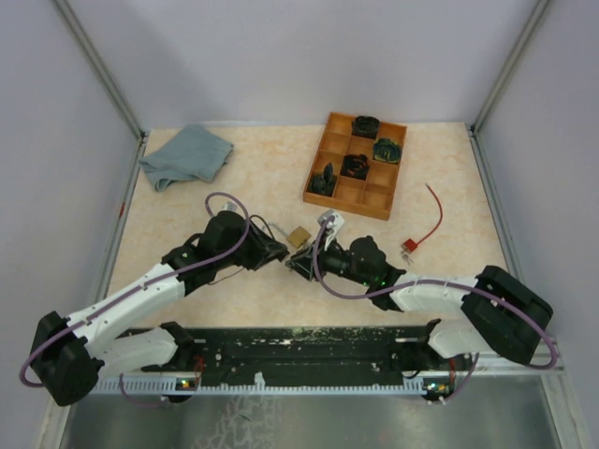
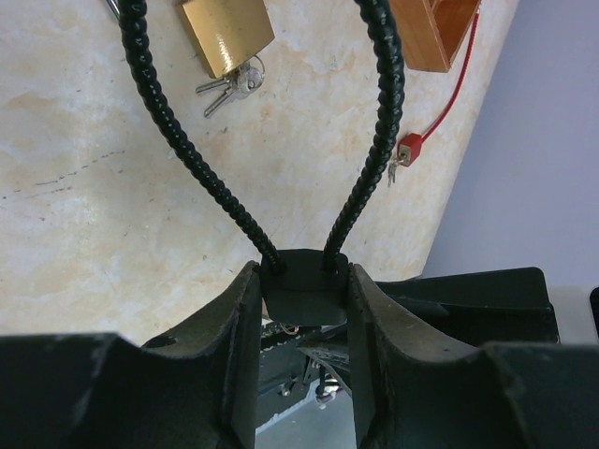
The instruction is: Unlock with the key
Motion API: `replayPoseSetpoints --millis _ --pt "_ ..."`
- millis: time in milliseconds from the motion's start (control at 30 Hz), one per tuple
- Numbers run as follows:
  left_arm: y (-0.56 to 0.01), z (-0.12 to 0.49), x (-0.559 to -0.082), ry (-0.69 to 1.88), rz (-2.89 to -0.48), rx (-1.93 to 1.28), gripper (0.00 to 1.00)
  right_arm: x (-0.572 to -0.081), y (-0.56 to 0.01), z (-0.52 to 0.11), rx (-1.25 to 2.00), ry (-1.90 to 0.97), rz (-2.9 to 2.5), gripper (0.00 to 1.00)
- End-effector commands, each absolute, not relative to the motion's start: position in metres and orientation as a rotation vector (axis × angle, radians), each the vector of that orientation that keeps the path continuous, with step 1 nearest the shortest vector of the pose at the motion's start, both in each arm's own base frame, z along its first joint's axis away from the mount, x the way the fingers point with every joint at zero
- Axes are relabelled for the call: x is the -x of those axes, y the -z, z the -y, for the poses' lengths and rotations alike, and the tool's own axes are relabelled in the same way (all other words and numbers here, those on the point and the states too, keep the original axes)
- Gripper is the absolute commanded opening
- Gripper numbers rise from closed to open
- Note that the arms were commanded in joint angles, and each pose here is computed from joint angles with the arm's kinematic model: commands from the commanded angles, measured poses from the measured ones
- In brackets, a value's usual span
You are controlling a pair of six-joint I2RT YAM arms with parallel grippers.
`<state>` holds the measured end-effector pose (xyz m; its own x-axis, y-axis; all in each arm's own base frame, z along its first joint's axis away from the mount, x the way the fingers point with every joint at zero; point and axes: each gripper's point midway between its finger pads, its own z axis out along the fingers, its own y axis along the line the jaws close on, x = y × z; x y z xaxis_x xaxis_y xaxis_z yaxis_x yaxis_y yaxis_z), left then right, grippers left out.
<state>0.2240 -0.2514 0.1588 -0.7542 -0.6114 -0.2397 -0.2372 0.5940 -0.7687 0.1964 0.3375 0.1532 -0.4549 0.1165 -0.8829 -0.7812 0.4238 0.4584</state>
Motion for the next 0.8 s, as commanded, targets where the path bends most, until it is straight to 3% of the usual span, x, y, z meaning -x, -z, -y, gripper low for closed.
replayPoseSetpoints --millis 0,400,500,700,767 --pt "-0.176 0.255 -0.229 1.088 -2.280 0.664 0.00 -0.191 -0.164 -0.343 0.607 -1.222 -1.668 0.30" --pt "-0.178 0.254 -0.229 1.089 -2.279 0.661 0.00 -0.186 -0.157 -0.343 0.617 -1.222 -1.686 0.26" --pt "-0.178 0.254 -0.229 1.092 -2.279 0.658 0.00 -0.186 -0.157 -0.342 0.612 -1.218 -1.681 0.21" --pt "-0.180 0.257 -0.226 1.116 -2.289 0.640 0.00 -0.189 -0.164 -0.343 0.602 -1.218 -1.649 0.02" --pt "-0.179 0.258 -0.223 1.125 -2.301 0.622 0.00 -0.191 -0.169 -0.343 0.596 -1.218 -1.632 0.00"
